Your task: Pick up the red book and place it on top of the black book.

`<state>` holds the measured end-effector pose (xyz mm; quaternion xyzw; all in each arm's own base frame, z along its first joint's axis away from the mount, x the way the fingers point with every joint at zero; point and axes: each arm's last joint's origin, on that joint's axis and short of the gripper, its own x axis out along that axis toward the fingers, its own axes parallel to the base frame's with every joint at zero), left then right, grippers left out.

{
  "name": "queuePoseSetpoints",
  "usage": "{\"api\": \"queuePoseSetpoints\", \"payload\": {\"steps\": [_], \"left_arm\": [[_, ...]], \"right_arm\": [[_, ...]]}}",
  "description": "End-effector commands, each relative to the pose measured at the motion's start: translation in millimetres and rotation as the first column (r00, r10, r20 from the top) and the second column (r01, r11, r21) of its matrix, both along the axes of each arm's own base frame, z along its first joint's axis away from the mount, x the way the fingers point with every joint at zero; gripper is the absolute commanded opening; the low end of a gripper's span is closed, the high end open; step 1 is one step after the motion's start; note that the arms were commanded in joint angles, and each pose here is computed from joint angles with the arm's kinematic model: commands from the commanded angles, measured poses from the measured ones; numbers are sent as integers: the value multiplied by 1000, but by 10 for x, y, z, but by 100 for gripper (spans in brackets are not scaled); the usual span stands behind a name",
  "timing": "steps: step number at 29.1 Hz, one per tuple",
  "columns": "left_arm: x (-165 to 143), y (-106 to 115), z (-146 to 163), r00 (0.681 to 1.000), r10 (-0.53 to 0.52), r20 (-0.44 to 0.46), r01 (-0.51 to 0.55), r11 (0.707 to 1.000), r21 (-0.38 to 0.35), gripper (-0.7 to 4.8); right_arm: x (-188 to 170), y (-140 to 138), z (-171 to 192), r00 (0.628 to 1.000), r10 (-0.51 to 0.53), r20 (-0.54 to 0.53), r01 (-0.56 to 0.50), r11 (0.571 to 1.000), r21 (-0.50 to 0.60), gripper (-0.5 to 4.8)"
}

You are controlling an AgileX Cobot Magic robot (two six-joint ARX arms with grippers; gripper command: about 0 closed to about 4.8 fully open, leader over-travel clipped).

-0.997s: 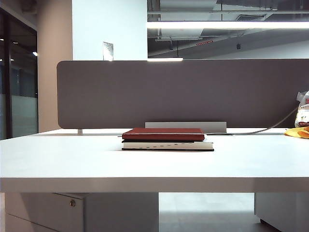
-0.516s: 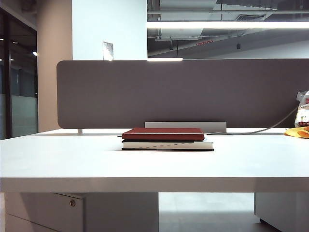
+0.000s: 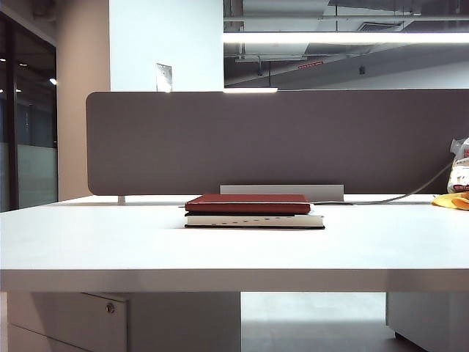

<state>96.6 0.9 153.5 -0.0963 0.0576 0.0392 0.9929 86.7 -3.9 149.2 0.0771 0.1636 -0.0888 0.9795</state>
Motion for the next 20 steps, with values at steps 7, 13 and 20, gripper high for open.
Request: {"api": "queuePoseSetpoints", "payload": {"steps": [7,13,20], "left_arm": [[1,2,8,1000,2,8,-2,1000,4,-6],[1,2,7,1000,2,7,-2,1000,4,-6],[1,2,7,1000,2,7,-2,1000,4,-6]], "right_arm": [[1,-1,4,1000,0,3,0,1000,-2,-1],[1,-1,4,1000,0,3,0,1000,-2,-1],[4,-1,13,1000,-1,14,1,1000,2,-1]]}}
